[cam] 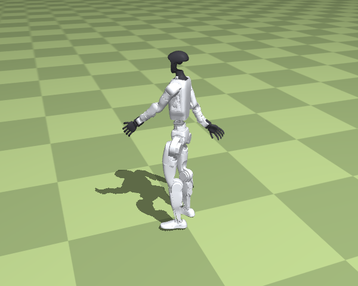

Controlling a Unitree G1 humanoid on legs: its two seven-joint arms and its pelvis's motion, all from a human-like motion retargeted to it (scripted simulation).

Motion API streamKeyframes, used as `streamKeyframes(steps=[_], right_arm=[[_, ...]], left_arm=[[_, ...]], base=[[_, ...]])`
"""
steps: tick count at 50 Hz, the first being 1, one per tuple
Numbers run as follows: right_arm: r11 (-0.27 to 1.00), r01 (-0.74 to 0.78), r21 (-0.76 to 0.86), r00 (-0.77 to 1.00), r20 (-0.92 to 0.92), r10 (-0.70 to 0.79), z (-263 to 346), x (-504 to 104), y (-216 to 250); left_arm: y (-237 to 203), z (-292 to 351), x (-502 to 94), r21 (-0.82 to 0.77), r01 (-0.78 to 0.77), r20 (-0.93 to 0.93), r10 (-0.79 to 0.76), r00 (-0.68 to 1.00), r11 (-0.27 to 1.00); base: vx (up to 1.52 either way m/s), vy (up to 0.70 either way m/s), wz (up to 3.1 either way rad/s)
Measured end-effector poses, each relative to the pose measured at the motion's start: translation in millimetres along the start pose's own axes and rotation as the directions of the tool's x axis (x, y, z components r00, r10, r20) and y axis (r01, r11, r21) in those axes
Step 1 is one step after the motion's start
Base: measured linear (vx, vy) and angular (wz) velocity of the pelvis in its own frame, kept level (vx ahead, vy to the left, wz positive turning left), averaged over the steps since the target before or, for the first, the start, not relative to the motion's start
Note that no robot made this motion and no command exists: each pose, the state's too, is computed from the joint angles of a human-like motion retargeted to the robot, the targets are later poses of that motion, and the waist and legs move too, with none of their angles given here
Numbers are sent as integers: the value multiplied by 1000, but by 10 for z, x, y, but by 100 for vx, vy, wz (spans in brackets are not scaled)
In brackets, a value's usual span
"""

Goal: Upper body actions

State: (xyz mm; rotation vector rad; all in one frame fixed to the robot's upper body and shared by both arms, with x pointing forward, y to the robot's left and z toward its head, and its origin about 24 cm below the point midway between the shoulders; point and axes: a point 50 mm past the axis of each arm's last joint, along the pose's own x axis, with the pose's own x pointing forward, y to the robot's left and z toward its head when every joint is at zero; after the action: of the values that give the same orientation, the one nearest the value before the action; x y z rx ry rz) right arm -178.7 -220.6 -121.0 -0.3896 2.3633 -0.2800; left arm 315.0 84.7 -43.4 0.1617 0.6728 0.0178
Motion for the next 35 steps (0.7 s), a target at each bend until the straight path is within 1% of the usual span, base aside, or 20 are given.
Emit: streamKeyframes(steps=[2,5,7,10,12,14,16,18,20,23,25,27,28,30,32,33,35], right_arm=[[1000,31,4,999,42,-31,145,-58,-11],[998,29,-56,983,181,-19,569,-255,-23],[988,35,-153,949,315,15,982,-505,-51],[938,107,-331,838,538,94,1637,-1056,-63],[876,205,-436,713,680,171,2052,-1561,-4],[799,328,-505,550,789,273,2366,-2147,141],[718,449,-532,368,842,393,2534,-2750,341],[648,553,-523,194,837,511,2562,-3293,539],[596,633,-494,46,793,608,2498,-3727,688],[561,743,-365,-150,726,671,2371,-4123,759],[571,787,-233,-266,707,655,2320,-4226,741],[589,799,-122,-323,739,592,2347,-4121,688],[589,803,-93,-322,764,559,2376,-4002,661],[570,813,-116,-234,832,503,2448,-3631,591],[555,795,-243,-24,903,430,2493,-3068,477],[557,763,-328,113,916,385,2474,-2741,407],[591,643,-488,404,871,280,2322,-2072,231]], left_arm=[[-17,-4,-8,16,-2,18,2,1000,1000],[10,-313,-30,35,-5,-54,7,999,999],[74,-733,-86,24,-3,-181,7,984,1000],[156,-1595,-363,-33,6,-460,-20,888,999],[217,-2238,-747,-99,-8,-680,-62,731,995],[274,-2818,-1296,-158,-32,-864,-122,488,987],[333,-3291,-1950,-178,-67,-962,-160,220,982],[382,-3627,-2636,-155,-108,-987,-157,-10,982],[359,-3807,-3210,-145,-139,-973,-167,-158,980],[307,-3919,-3788,-225,-176,-936,-263,-232,958],[270,-3932,-4022,-262,-215,-911,-315,-266,941],[266,-3931,-4135,-241,-278,-900,-321,-295,930],[268,-3928,-4140,-221,-314,-899,-317,-301,923],[285,-3922,-4031,-181,-379,-906,-304,-293,907],[305,-3893,-3697,-155,-427,-931,-276,-238,891],[302,-3857,-3452,-158,-451,-946,-265,-185,878],[284,-3705,-2844,-213,-496,-966,-258,-23,842]], base=[[1,1,-9],[0,0,0],[0,0,0],[2,-3,-22],[4,-3,-56],[6,-5,-65],[8,-4,-63],[10,-2,-54],[8,0,-46],[2,1,-33],[0,0,0],[1,-1,13],[1,-3,35],[1,-3,48],[0,-3,58],[-2,-2,59],[-6,-1,56]])
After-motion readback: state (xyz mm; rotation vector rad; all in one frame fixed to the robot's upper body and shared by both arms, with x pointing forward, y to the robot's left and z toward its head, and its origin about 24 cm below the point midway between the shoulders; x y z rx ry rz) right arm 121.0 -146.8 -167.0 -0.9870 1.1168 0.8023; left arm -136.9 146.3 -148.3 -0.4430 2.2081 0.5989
